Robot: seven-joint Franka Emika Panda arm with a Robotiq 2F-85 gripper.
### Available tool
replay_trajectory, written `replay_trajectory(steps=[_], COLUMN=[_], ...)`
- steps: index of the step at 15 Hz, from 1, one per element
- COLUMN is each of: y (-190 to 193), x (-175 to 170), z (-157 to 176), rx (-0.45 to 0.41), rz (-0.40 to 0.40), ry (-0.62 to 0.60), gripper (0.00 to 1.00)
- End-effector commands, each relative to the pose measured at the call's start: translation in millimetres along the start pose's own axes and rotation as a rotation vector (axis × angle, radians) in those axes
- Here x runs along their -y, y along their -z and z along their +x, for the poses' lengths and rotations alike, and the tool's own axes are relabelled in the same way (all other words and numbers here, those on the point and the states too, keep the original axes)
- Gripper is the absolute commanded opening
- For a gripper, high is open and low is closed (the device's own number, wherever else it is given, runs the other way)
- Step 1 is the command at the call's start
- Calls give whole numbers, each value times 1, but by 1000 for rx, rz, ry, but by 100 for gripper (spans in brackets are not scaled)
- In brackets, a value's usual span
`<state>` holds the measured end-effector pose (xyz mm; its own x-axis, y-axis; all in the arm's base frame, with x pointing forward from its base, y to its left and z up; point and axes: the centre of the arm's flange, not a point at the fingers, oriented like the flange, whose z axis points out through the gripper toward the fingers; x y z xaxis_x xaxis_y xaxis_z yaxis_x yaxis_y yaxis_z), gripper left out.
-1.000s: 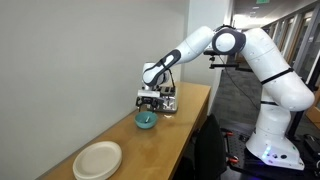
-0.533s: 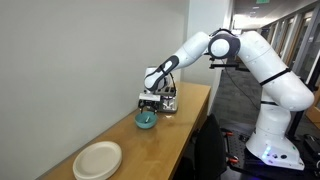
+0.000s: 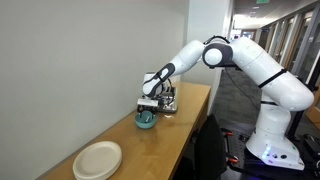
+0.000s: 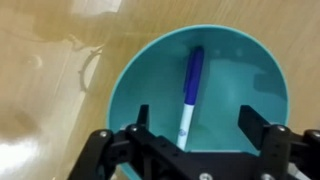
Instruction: Take the marker from the bowl and put it on the table
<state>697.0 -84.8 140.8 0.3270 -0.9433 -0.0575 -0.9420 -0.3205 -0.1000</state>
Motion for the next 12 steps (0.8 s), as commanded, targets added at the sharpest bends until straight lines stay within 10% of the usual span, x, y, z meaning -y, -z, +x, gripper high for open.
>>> replay_trajectory(steps=[1,8,12], y=[-11,-28,-30], x=[13,21,21], z=[8,13,17], rx=[6,9,4], rz=[1,-17,-25], ry=[-45,-54,-65], gripper=[88,69,34])
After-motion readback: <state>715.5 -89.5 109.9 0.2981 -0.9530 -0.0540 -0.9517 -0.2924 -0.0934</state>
